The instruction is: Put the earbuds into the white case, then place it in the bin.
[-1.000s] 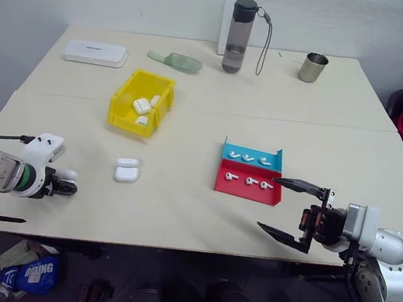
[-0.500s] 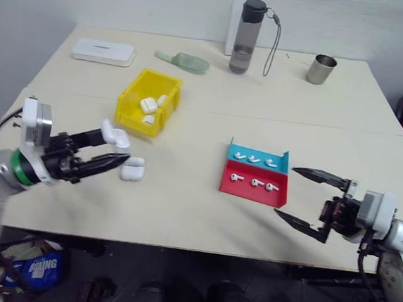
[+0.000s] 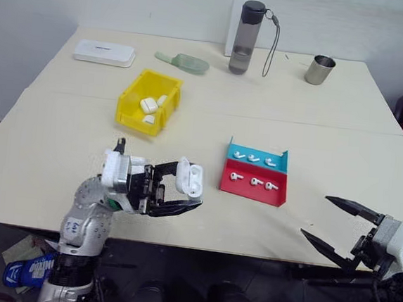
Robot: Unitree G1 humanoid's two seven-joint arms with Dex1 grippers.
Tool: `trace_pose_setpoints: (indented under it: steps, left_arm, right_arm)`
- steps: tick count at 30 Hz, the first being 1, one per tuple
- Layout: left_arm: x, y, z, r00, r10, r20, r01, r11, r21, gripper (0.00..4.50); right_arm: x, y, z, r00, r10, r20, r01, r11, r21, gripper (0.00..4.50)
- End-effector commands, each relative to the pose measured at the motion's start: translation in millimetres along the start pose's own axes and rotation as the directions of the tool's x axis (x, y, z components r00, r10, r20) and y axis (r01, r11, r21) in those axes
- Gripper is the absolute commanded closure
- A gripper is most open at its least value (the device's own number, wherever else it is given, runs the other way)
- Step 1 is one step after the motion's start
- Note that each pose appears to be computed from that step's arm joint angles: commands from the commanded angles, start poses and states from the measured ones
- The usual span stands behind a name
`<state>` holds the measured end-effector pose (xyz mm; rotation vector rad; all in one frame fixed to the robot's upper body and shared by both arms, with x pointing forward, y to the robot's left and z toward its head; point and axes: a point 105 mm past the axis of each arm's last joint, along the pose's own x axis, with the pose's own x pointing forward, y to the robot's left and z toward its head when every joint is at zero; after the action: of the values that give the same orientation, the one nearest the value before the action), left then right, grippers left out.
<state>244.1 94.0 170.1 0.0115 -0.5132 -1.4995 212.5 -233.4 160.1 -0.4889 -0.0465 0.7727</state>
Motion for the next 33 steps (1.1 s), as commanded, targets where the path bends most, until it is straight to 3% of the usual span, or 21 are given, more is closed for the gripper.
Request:
trace_pose_setpoints:
  steps: [1,5,9,12,16,20,27,33]
  left_arm:
    - [-5.7,-3.6,-4.1,0.999,-0.021,-0.031,0.023,0.998,0.057,1.71]
    - [-8.9,-5.2,-6.0,0.999,-0.017,-0.038,0.019,0.999,0.036,1.71]
    - [-7.7,-7.8,-7.7,0.998,-0.034,-0.049,0.036,0.999,0.037,1.71]
    - [-6.3,-8.6,-8.6,0.998,-0.036,-0.051,0.038,0.999,0.036,1.71]
    - [-4.4,-9.5,-9.9,0.998,-0.032,-0.054,0.034,0.999,0.029,1.71]
    - [-3.4,-10.8,-11.4,0.998,-0.022,-0.064,0.023,0.999,0.024,1.71]
    - [-0.2,-14.7,-11.4,0.997,-0.016,-0.074,0.018,1.000,0.025,1.71]
    - [4.7,-15.4,-12.3,0.998,-0.010,-0.069,0.012,1.000,0.024,1.71]
  right_arm:
    - [24.5,-18.7,24.8,0.999,0.003,-0.051,-0.006,0.998,-0.060,0.00]
    - [51.7,-29.6,40.0,0.987,0.078,-0.140,-0.086,0.995,-0.055,0.00]
    - [54.0,-23.1,20.1,0.908,0.209,-0.362,-0.221,0.975,0.007,0.00]
    - [52.7,-19.2,10.1,0.845,0.274,-0.459,-0.282,0.958,0.053,0.00]
    - [56.5,-16.9,-1.5,0.791,0.309,-0.527,-0.334,0.941,0.050,0.90]
    - [69.2,-21.8,-7.1,0.796,0.296,-0.529,-0.340,0.940,0.014,2.31]
    - [83.9,-28.7,8.7,0.780,0.352,-0.518,-0.406,0.914,0.009,2.31]
    - [101.6,-39.0,-1.7,0.757,0.330,-0.564,-0.405,0.914,-0.009,2.31]
